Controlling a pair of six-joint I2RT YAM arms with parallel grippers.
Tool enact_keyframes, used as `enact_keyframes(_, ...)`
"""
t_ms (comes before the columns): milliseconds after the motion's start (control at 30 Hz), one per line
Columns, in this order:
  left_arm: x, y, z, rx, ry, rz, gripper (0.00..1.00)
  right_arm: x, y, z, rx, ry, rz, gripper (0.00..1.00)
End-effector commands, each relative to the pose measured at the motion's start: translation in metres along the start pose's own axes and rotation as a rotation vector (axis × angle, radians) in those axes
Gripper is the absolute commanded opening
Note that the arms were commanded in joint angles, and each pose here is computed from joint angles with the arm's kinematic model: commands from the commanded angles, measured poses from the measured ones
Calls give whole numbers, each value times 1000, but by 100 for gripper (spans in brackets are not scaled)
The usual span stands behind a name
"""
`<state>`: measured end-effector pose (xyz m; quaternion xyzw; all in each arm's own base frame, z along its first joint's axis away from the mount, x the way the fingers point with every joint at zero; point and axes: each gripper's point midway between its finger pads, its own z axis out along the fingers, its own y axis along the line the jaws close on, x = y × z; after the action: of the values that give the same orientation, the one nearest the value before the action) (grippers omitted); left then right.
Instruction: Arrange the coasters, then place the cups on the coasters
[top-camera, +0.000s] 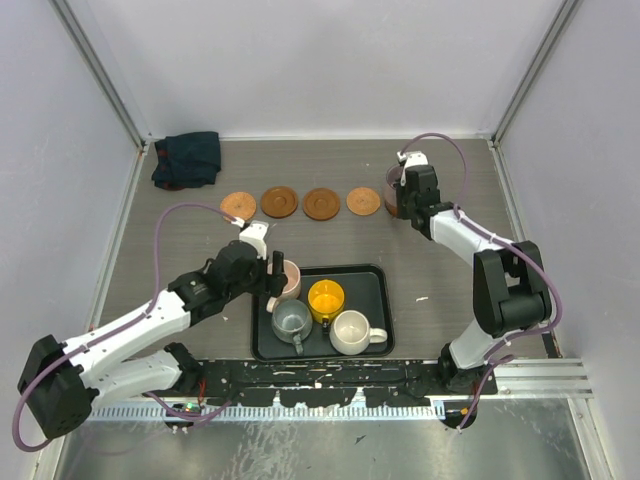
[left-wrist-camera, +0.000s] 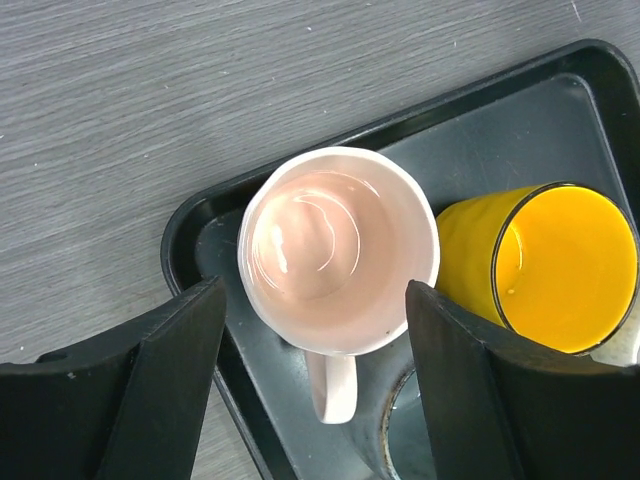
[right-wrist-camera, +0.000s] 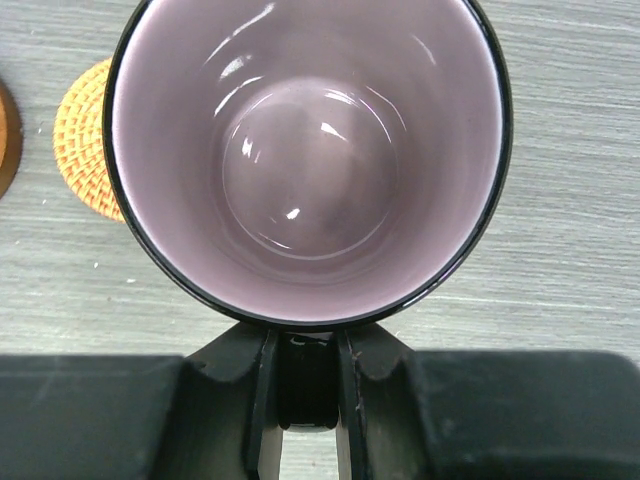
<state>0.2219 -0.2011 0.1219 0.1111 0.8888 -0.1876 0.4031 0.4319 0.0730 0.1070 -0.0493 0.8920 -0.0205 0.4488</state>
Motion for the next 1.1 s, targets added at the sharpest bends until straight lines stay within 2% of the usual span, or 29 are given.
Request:
enact_keyframes(0,-40,-11,0,22,-120,1,74,-66,-11,1,-3,-246,45,1)
enact_keyframes(500,-37,-8,4,13,-101,-4,75,-47,-22,31,-6,-176,76,1)
enact_keyframes(1067,-32,-5,6,6,-86,-4,75,-34,-29,42,15,-150,80,1)
